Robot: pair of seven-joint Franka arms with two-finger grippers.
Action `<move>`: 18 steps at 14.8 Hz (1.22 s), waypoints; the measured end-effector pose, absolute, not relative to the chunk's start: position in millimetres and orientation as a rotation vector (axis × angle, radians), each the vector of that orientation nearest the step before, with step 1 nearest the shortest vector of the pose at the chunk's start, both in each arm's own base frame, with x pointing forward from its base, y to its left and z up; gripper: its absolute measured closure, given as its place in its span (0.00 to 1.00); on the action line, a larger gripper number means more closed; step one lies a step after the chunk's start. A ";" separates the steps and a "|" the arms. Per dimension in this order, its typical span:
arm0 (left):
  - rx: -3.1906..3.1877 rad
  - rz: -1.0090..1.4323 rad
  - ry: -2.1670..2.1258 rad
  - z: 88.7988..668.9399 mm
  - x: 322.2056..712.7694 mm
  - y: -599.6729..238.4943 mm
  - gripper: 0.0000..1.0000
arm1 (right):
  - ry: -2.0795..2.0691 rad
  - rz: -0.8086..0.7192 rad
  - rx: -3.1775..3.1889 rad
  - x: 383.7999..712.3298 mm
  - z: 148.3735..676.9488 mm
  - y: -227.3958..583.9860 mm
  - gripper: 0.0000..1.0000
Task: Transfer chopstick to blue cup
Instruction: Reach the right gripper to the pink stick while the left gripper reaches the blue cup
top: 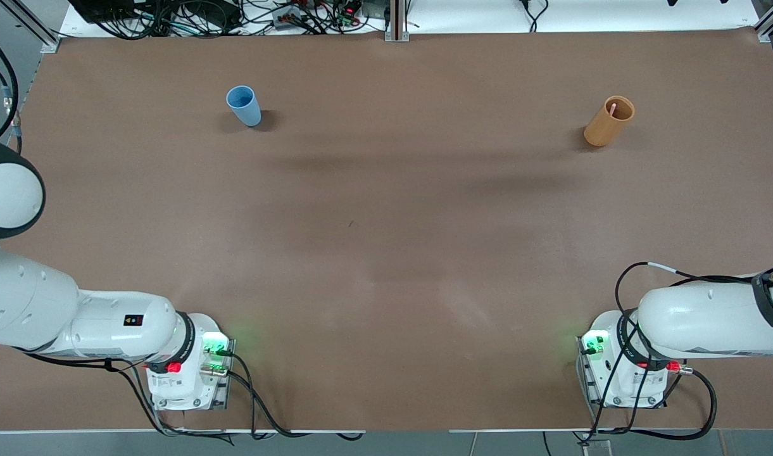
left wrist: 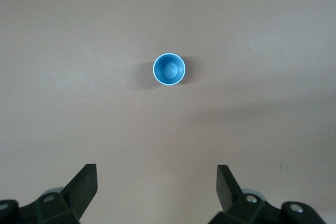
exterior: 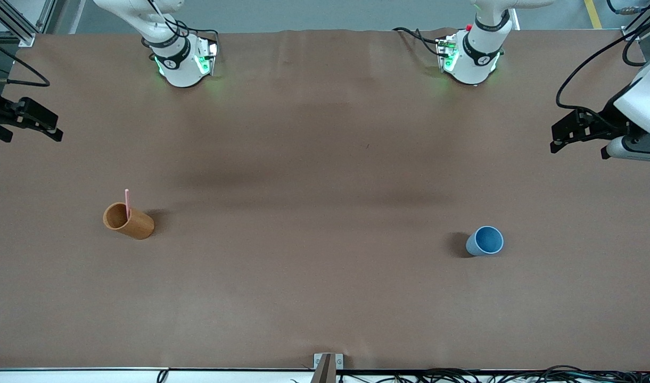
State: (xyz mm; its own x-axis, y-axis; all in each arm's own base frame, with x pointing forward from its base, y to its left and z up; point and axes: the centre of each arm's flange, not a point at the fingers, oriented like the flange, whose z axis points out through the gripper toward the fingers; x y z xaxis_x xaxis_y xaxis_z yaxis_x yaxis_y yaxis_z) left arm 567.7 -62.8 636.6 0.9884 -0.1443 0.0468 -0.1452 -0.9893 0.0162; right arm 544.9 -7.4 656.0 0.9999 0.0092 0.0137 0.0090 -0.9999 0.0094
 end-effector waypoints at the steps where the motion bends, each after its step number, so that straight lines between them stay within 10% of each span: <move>1: 3.113 0.071 -0.227 636.6 567.7 -62.8 0.00 | 0.014 0.021 3.132 544.9 656.0 -7.5 0.00; 8: 3.113 0.042 -0.224 627.2 572.1 -62.2 0.00 | 0.012 0.017 3.132 545.3 654.3 -8.2 0.00; 18: 3.088 -0.012 -0.142 434.2 676.0 -43.0 0.00 | 0.031 0.009 3.133 565.3 520.5 -4.8 0.10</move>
